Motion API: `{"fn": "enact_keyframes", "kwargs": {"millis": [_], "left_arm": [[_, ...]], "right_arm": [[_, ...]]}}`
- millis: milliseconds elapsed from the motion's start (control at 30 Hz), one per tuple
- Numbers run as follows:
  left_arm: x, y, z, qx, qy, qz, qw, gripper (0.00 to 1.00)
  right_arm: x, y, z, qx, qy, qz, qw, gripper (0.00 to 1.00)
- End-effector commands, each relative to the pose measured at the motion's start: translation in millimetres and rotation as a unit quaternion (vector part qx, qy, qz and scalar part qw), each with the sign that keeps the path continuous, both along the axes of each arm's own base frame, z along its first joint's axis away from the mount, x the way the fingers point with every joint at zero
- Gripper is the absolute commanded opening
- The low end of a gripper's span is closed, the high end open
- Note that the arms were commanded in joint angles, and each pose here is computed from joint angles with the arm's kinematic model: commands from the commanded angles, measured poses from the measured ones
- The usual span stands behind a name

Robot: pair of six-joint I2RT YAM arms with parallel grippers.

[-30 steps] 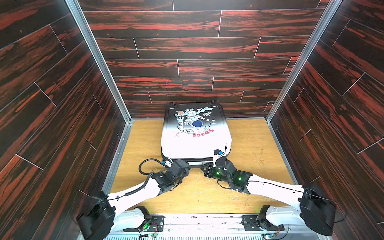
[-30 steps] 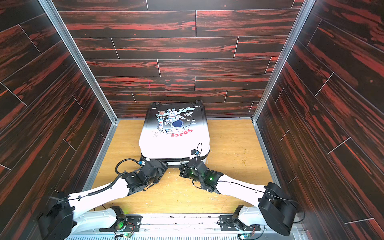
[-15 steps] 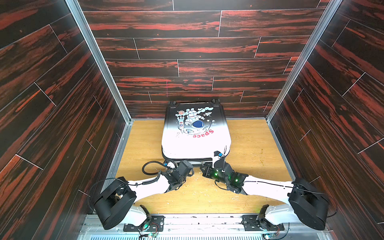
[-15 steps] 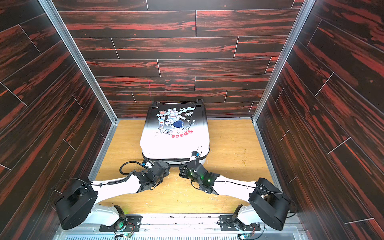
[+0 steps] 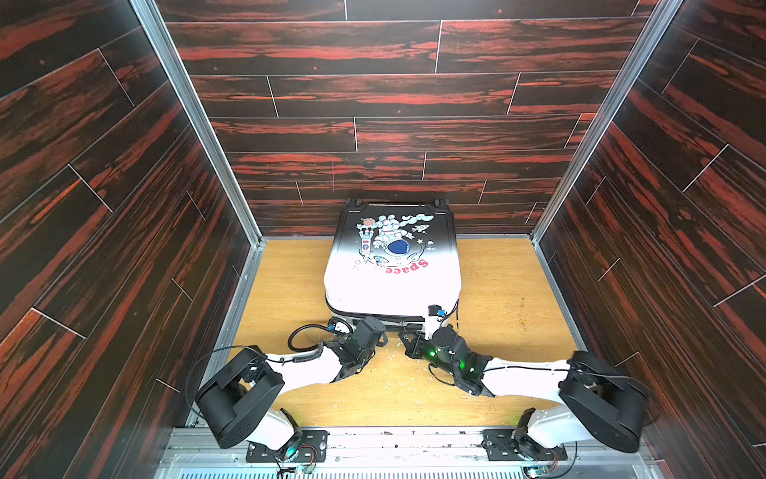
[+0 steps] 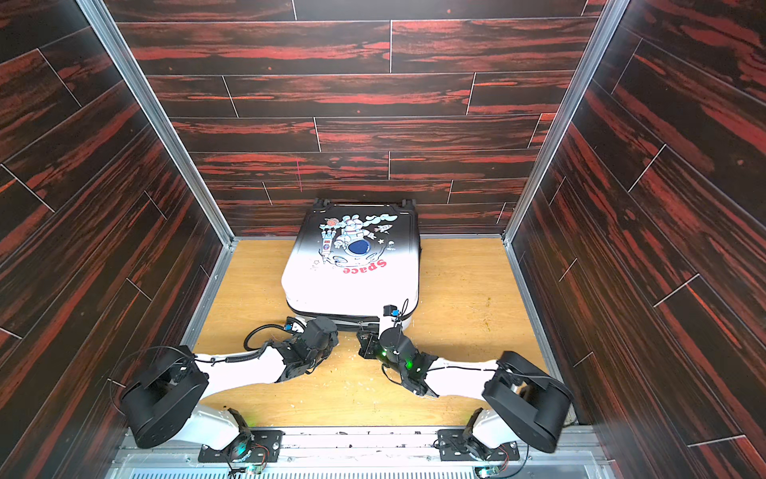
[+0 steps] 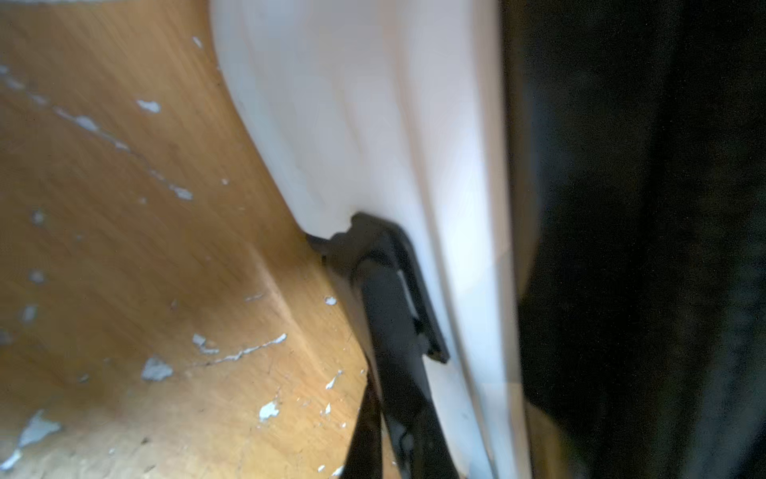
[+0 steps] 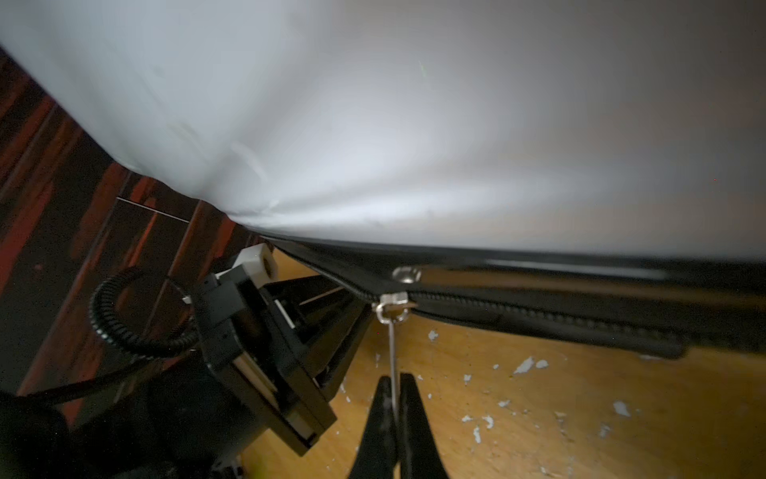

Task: Open the suitcase zippers
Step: Unzip the zipper on the suitcase.

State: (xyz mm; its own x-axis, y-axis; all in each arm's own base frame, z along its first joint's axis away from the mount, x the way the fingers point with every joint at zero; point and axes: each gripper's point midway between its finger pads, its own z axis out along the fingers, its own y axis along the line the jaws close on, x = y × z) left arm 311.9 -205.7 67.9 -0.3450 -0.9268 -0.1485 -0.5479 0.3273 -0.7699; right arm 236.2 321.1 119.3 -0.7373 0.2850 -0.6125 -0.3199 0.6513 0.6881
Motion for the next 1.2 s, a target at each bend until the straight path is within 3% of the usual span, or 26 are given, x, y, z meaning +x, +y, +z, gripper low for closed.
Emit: {"fn": "enact_keyframes", "kwargs": {"millis": [0, 200, 467, 667, 900, 1167], "left_arm": [[-7.6, 91.6, -39.8, 0.128, 0.046, 0.112, 0.984, 0.00], [-12.5, 114.7, -30.0, 0.142, 0.051, 0.142, 0.978, 0.00], [-19.2, 133.0, -26.0, 0.152, 0.059, 0.167, 0.972, 0.00], [-30.9, 149.2, -22.0, 0.176, 0.076, 0.167, 0.967, 0.00], [-42.0, 157.3, -11.2, 0.233, 0.100, 0.093, 0.963, 0.00], [-45.6, 137.6, -14.0, 0.278, 0.127, -0.045, 0.951, 0.00]], "right_arm": [[-28.5, -15.5, -13.6, -0.075, -0.029, 0.048, 0.996, 0.00], [-29.9, -54.8, -22.5, -0.151, -0.056, 0.022, 0.987, 0.00], [-29.5, -101.0, -14.4, -0.182, -0.093, -0.035, 0.978, 0.00], [-18.8, -133.2, -2.1, -0.232, -0.132, -0.094, 0.959, 0.00], [5.7, -152.4, 30.2, -0.264, -0.201, -0.147, 0.932, 0.00], [65.6, -163.2, 35.8, -0.240, -0.193, -0.171, 0.936, 0.00]]}}
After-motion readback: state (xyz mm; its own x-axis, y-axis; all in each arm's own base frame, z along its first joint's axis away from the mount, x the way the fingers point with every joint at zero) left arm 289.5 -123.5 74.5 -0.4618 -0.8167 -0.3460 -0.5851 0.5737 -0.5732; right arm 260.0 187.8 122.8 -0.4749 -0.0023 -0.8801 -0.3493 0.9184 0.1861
